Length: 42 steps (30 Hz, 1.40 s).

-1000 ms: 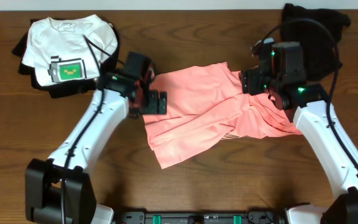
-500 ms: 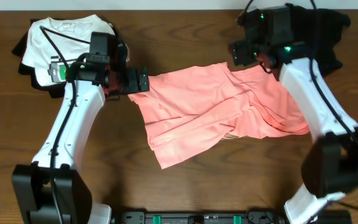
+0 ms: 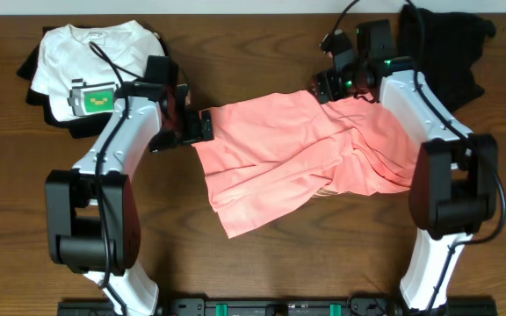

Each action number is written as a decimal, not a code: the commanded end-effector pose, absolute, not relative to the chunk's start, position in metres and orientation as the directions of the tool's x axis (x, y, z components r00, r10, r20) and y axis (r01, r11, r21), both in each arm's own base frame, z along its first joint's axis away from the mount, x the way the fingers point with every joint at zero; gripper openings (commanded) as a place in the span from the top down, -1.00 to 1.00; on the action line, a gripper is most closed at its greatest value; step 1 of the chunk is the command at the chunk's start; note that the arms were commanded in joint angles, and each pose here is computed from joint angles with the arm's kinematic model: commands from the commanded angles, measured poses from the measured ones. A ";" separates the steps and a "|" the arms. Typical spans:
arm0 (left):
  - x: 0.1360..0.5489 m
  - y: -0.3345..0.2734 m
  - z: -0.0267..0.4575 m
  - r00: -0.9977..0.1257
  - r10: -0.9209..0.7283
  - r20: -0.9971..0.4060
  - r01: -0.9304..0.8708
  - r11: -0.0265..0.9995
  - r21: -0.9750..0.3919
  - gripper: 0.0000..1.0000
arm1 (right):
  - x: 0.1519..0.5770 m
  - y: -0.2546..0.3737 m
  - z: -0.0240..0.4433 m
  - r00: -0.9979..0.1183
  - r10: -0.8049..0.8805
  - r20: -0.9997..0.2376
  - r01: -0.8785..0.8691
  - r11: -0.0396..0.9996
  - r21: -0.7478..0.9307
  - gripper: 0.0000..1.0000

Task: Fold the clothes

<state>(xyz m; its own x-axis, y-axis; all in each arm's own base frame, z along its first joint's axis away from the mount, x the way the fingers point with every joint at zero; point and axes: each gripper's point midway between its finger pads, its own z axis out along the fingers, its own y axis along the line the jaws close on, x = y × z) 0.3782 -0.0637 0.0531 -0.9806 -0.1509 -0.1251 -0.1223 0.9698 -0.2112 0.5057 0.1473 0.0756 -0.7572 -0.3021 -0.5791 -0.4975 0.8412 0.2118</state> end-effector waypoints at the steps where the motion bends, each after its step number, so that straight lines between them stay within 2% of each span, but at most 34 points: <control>1: 0.383 -0.043 0.051 -0.975 -0.179 -0.131 -0.152 0.970 -0.192 -1.00 | 0.506 0.159 0.063 -0.759 -0.306 -0.575 -0.532 0.800 0.276 -0.59; 11: 0.400 -0.038 0.052 -0.961 -0.205 -0.187 -0.159 0.959 -0.236 -1.00 | 0.497 0.165 0.016 -0.815 -0.294 -0.499 -0.505 0.784 0.361 -0.40; 20: 0.413 -0.037 0.055 -0.950 -0.203 -0.238 -0.144 0.959 -0.243 -1.00 | 0.503 0.168 0.015 -0.808 -0.279 -0.519 -0.506 0.781 0.367 -0.15; 25: 0.415 -0.037 0.047 -0.952 -0.203 -0.230 -0.146 0.959 -0.242 -1.00 | 0.510 0.169 0.019 -0.792 -0.273 -0.547 -0.514 0.780 0.356 0.10; 30: 0.411 -0.038 0.027 -0.962 -0.203 -0.181 -0.158 0.959 -0.235 -0.99 | 0.511 0.169 0.019 -0.796 -0.261 -0.546 -0.505 0.784 0.361 0.59; 31: 0.410 -0.038 0.024 -0.963 -0.203 -0.174 -0.160 0.959 -0.234 -0.99 | 0.511 0.169 0.019 -0.796 -0.261 -0.546 -0.505 0.784 0.361 0.63; 38: 0.412 -0.045 0.011 -0.968 -0.201 -0.149 -0.155 0.949 -0.273 -0.98 | 0.510 0.169 0.019 -0.797 -0.261 -0.545 -0.504 0.784 0.362 0.67; 42: 0.421 -0.046 0.012 -0.963 -0.200 -0.182 -0.143 0.948 -0.285 -0.98 | 0.510 0.169 0.019 -0.798 -0.261 -0.543 -0.504 0.784 0.363 0.67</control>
